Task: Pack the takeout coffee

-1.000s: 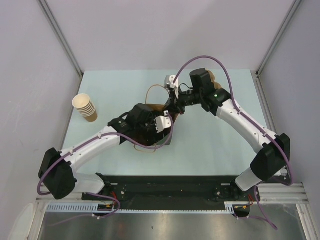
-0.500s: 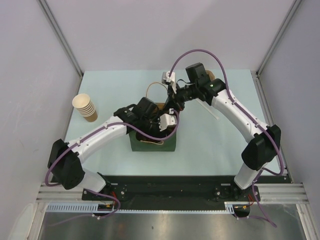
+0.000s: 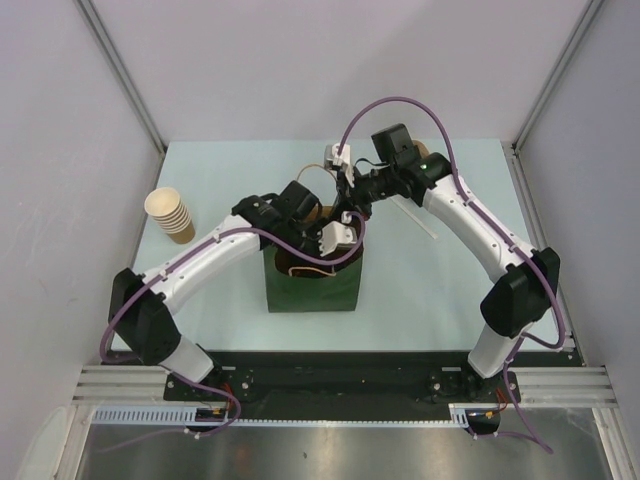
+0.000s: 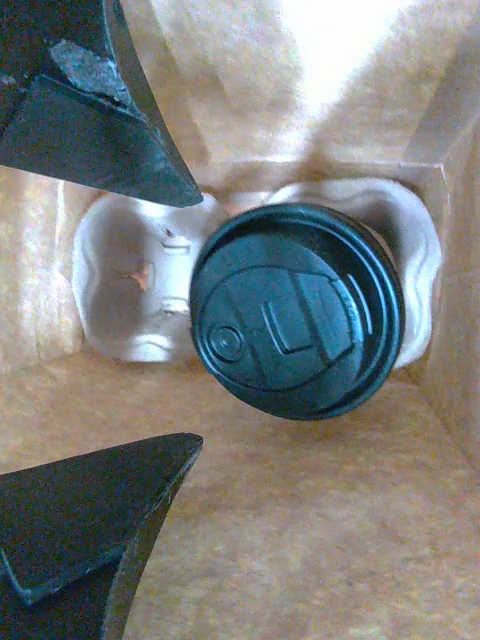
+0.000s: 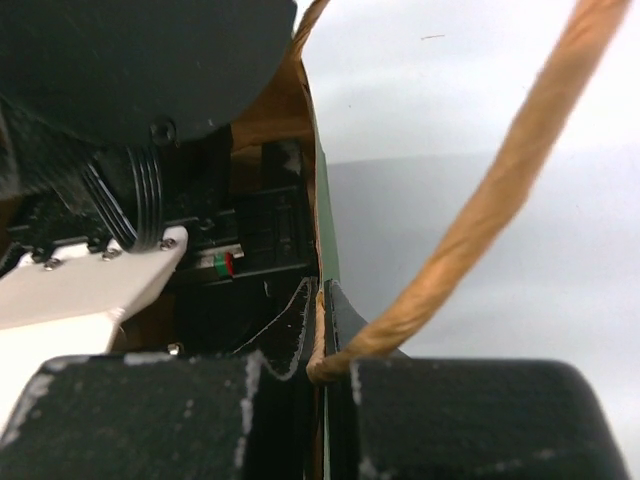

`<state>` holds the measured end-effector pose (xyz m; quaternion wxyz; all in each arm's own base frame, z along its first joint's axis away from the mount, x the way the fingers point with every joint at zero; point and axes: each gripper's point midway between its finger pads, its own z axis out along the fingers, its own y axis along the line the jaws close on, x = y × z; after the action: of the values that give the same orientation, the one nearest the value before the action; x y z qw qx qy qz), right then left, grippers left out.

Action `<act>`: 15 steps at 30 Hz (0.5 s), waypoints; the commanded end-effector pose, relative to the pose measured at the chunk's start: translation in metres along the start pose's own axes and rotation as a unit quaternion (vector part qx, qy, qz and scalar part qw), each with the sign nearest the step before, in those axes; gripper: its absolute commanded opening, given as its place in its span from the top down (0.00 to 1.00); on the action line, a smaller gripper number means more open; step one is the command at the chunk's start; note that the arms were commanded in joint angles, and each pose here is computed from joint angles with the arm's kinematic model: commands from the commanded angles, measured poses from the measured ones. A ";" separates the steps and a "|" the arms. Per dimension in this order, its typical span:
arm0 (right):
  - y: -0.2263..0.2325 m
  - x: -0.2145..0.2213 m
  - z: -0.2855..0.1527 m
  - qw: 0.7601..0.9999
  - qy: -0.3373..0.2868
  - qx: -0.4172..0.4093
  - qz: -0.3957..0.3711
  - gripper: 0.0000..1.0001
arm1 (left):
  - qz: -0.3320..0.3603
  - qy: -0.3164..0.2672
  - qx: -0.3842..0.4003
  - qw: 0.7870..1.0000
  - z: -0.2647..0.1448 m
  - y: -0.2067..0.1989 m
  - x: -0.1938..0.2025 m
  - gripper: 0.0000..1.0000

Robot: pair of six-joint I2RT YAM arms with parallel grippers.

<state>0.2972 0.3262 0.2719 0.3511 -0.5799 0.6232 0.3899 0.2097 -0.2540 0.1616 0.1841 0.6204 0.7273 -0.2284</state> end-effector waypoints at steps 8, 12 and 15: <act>-0.005 -0.011 -0.004 1.000 -0.002 0.012 -0.028 1.00 | 0.065 -0.052 -0.025 0.996 -0.030 0.003 -0.034 0.00; -0.008 -0.010 -0.004 0.999 0.000 0.019 -0.034 1.00 | 0.076 -0.073 -0.037 0.994 -0.039 0.002 -0.043 0.00; -0.008 -0.010 -0.005 0.999 0.002 0.021 -0.037 1.00 | 0.075 -0.083 -0.040 0.993 -0.048 0.002 -0.052 0.00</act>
<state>0.3010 0.3221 0.2647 0.3489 -0.5854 0.6300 0.3723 0.2172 -0.2578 0.1863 0.2228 0.6359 0.7043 -0.2235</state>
